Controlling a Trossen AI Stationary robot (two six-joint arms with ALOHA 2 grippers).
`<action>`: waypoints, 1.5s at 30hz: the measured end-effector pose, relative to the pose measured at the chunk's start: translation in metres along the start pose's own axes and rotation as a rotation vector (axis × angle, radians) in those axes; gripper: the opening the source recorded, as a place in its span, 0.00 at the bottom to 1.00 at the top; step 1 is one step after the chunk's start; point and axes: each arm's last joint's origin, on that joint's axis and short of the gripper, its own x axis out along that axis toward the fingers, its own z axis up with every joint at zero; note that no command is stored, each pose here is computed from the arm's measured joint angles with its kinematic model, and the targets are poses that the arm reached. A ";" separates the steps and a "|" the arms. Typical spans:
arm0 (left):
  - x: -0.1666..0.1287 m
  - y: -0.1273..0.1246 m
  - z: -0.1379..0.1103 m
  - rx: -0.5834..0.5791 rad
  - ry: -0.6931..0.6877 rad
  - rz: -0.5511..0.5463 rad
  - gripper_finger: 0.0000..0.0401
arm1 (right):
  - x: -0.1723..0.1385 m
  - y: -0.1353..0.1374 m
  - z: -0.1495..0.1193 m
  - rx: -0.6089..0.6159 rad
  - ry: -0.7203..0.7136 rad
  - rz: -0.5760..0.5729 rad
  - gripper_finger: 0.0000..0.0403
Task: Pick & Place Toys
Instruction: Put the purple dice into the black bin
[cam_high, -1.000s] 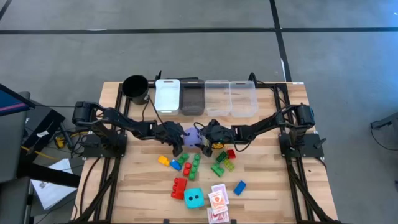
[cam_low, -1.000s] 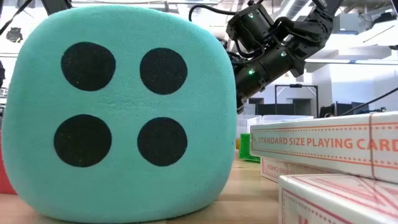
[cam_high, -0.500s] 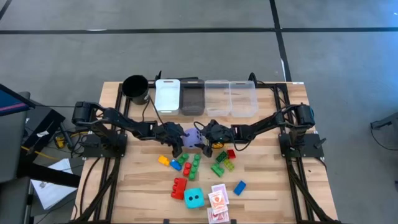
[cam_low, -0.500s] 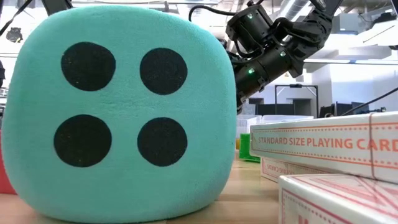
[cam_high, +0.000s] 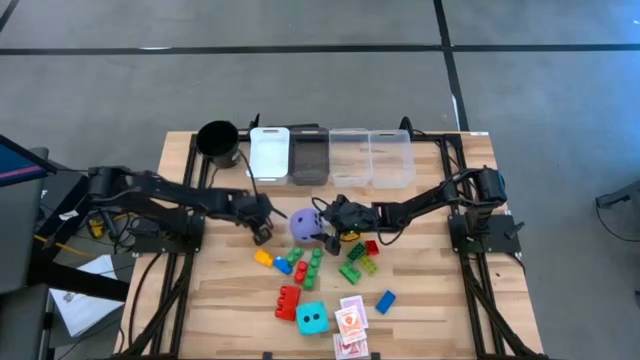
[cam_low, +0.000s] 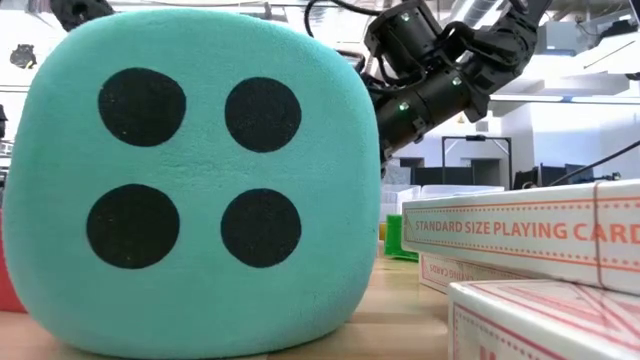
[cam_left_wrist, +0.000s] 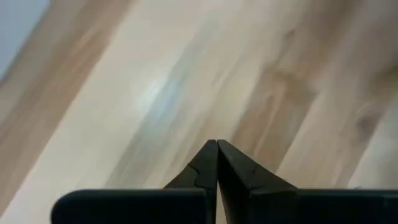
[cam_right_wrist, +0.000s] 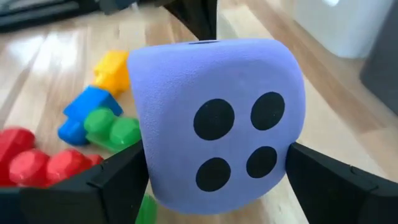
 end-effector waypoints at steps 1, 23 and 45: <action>-0.004 0.001 -0.001 -0.026 -0.001 0.002 0.00 | 0.000 0.000 0.002 0.003 -0.020 -0.006 0.83; 0.013 0.005 -0.067 -0.601 -0.142 -0.521 0.00 | -0.042 -0.111 0.147 0.118 -0.264 -0.446 0.84; -0.003 0.035 -0.020 -0.923 -0.691 -0.514 0.00 | -0.042 -0.198 0.126 -0.078 0.052 -0.234 0.84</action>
